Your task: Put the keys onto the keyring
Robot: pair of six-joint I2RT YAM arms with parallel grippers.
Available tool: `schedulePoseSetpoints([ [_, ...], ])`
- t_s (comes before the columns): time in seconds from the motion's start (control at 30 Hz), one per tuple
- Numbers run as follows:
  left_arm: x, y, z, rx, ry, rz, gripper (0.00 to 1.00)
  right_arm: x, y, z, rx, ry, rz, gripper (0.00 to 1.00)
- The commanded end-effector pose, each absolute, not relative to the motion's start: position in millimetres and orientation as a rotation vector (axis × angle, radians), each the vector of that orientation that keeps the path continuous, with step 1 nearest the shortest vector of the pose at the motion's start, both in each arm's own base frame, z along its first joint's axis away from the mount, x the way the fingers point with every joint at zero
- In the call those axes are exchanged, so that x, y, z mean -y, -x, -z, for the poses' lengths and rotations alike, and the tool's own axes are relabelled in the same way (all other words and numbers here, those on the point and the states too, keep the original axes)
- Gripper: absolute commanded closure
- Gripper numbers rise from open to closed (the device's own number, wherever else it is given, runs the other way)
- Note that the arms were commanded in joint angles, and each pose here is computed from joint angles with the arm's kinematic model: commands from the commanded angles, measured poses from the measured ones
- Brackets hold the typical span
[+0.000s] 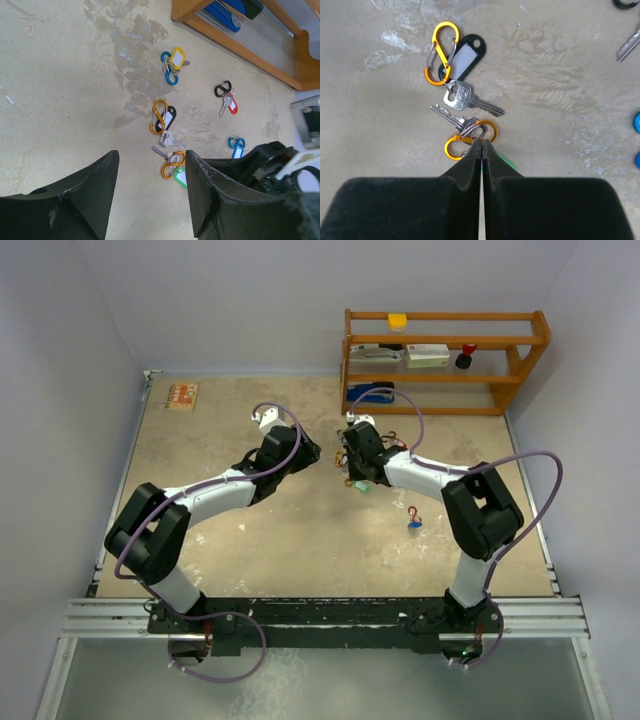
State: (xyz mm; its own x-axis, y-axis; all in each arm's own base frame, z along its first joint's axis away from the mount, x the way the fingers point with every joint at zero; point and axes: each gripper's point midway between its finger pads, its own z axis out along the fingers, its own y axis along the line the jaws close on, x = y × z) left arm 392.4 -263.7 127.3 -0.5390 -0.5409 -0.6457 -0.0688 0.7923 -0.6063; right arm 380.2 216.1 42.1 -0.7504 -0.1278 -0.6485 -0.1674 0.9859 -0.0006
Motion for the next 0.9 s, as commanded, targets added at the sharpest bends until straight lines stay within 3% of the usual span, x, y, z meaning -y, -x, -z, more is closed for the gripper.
schedulePoseSetpoints([
  [0.0,266,-398,-140,-2.027,0.447,0.702,0.48,-217,-391,-86,-2.32,0.188,-0.091,0.96],
  [0.1,266,-397,-139,-2.027,0.449,0.706,0.48,-218,-390,-82,-2.332,0.194,-0.091,0.84],
  [0.33,266,-397,-140,-2.025,0.447,0.707,0.47,-223,-389,-68,-2.377,0.226,-0.096,0.69],
  [0.87,264,-398,-136,-2.034,0.445,0.7,0.47,-228,-388,-48,-2.417,0.253,-0.106,0.75],
])
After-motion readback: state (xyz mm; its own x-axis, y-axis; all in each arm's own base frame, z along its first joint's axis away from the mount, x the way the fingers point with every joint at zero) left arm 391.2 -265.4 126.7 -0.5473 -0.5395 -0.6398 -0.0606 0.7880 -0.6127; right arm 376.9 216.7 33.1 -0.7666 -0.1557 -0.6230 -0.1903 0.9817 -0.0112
